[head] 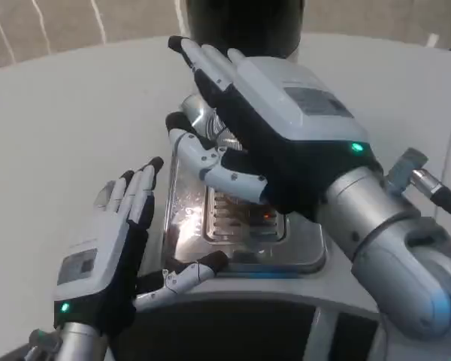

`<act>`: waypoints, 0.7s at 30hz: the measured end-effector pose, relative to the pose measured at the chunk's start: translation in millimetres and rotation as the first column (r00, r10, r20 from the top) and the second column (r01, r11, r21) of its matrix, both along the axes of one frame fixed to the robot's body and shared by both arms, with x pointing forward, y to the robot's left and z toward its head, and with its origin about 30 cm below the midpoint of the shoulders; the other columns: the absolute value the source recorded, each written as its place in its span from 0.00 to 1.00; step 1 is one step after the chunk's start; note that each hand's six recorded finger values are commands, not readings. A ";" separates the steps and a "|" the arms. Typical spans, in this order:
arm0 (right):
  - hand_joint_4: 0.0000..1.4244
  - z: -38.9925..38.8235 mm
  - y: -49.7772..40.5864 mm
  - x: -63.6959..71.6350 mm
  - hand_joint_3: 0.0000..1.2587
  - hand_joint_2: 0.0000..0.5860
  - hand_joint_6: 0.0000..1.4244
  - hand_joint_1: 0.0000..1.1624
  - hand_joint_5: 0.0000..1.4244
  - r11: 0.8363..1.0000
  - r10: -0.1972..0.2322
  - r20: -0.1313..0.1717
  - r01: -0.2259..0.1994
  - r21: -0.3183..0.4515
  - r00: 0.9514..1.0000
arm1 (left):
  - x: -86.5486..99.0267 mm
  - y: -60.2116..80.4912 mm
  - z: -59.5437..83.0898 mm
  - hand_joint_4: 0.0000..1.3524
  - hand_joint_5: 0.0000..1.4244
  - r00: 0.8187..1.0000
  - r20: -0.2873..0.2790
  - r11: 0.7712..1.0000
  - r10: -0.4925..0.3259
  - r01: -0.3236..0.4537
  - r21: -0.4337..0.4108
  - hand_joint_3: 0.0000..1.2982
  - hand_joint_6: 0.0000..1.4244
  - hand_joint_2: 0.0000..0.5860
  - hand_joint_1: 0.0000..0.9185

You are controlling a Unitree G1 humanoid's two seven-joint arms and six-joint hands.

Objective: Grasp the cup under the faucet to collect the drink, then remove the cup.

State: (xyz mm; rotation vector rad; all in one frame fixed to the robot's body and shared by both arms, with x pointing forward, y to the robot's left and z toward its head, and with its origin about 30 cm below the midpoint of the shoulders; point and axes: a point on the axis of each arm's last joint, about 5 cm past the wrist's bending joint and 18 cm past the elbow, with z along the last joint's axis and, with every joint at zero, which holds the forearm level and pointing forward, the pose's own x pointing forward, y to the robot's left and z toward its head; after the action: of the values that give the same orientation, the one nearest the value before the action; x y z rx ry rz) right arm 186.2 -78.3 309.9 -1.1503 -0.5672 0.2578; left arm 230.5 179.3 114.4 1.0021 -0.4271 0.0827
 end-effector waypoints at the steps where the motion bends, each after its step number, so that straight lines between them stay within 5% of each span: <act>1: 0.00 0.1 0.1 0.0 0.00 0.98 0.00 0.09 0.00 1.000 0.000 0.000 0.000 0.003 1.000 | 0.6 0.0 -0.4 0.00 0.00 1.000 -0.003 1.000 0.000 0.000 0.001 0.00 0.00 0.11 0.13; 7: 0.00 -4.4 0.2 -2.7 0.00 0.99 0.00 0.23 0.00 0.999 -0.017 0.014 0.016 0.047 1.000 | 7.8 -3.1 3.3 0.00 0.00 1.000 0.010 1.000 -0.016 0.016 0.004 0.00 0.00 0.10 0.13; 11: 0.00 -14.9 -10.4 -10.9 0.00 0.97 0.00 0.30 0.00 0.991 -0.078 0.064 0.070 0.114 0.995 | 11.1 -6.1 4.6 0.00 0.00 0.999 0.015 1.000 -0.030 0.030 0.004 0.00 0.00 0.08 0.06; 13: 0.00 -20.1 -18.4 -17.8 0.00 0.97 0.00 0.31 0.00 0.983 -0.126 0.114 0.108 0.151 0.985 | 11.8 -6.7 3.9 0.00 0.00 0.999 0.011 0.999 -0.031 0.031 0.005 0.00 0.00 0.08 0.01; 15: 0.00 -24.9 -27.7 -27.0 0.00 0.97 0.00 0.31 0.00 0.971 -0.186 0.181 0.152 0.184 0.966 | 12.5 -9.0 2.8 0.00 0.00 0.999 0.006 0.999 -0.038 0.038 0.004 0.00 0.00 0.08 0.00; 17: 0.00 -28.8 -33.6 -32.4 0.00 0.96 0.00 0.31 0.00 0.966 -0.214 0.210 0.175 0.190 0.954 | 13.0 -11.6 2.6 0.00 0.00 0.999 0.005 0.999 -0.045 0.045 0.000 0.00 0.00 0.08 0.00; 21: 0.00 -41.0 -44.5 -41.2 0.00 0.95 0.00 0.34 0.00 0.965 -0.249 0.219 0.222 0.140 0.944 | 17.6 -16.6 3.9 0.00 0.00 0.998 0.001 0.998 -0.064 0.064 0.007 0.00 0.00 0.07 0.00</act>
State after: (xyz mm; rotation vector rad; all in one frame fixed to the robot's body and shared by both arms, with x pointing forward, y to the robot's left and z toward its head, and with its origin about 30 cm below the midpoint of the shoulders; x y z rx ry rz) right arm 145.0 -122.8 268.9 -1.1329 -0.6367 -0.1182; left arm 248.1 162.7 118.3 0.9940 -0.4606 0.0244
